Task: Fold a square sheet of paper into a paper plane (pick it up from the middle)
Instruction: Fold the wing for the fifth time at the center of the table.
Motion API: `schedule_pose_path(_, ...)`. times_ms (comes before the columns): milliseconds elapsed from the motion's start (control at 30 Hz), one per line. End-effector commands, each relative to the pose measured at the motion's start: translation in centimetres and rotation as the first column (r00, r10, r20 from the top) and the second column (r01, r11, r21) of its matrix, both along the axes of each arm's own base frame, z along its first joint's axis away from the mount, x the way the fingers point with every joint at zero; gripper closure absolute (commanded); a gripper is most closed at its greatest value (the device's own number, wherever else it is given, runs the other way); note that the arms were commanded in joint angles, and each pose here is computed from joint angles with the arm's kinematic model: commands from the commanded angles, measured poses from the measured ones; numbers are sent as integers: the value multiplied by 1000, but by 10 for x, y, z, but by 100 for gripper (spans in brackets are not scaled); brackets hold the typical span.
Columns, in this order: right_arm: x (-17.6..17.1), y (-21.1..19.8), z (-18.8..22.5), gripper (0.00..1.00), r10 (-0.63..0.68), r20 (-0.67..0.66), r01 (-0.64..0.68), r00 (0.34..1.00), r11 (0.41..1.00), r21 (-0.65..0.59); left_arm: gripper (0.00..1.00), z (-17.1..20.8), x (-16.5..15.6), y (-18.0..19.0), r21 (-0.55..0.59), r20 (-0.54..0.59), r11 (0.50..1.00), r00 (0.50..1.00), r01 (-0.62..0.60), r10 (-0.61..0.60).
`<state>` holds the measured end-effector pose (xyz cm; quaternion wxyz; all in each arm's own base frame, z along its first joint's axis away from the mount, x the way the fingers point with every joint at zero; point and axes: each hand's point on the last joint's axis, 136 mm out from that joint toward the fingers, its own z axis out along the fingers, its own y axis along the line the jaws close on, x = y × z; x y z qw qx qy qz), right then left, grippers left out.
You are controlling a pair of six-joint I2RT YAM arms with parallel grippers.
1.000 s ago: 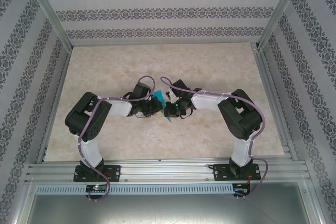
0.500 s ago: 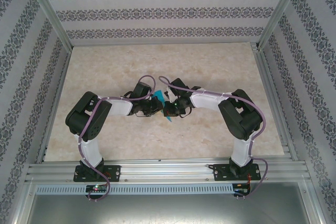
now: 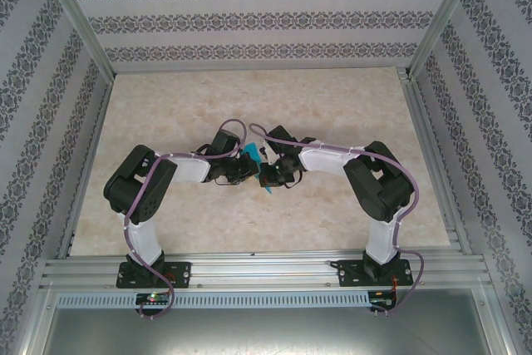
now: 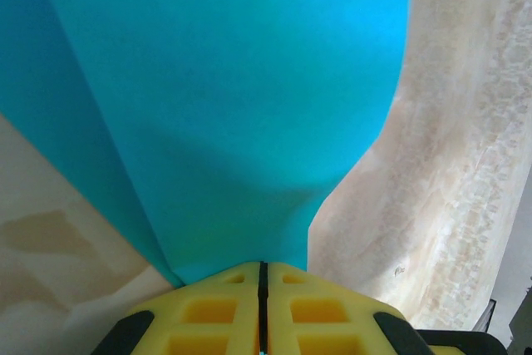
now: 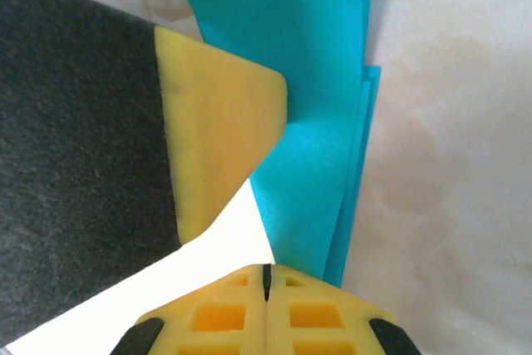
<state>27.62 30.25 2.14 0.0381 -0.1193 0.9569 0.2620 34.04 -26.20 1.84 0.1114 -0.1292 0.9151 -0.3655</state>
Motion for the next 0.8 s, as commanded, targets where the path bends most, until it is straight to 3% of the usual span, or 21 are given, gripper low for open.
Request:
schedule_pose_path(0,-6,-11,-10,100,17,-19,-18,1000,997,-71,89,-50,-21,35,199,-125,979,989,-47,73)
schedule_pose_path(767,-41,-42,-19,100,75,-91,-85,993,989,-117,89,-60,-26,47,277,-166,959,981,-54,103)
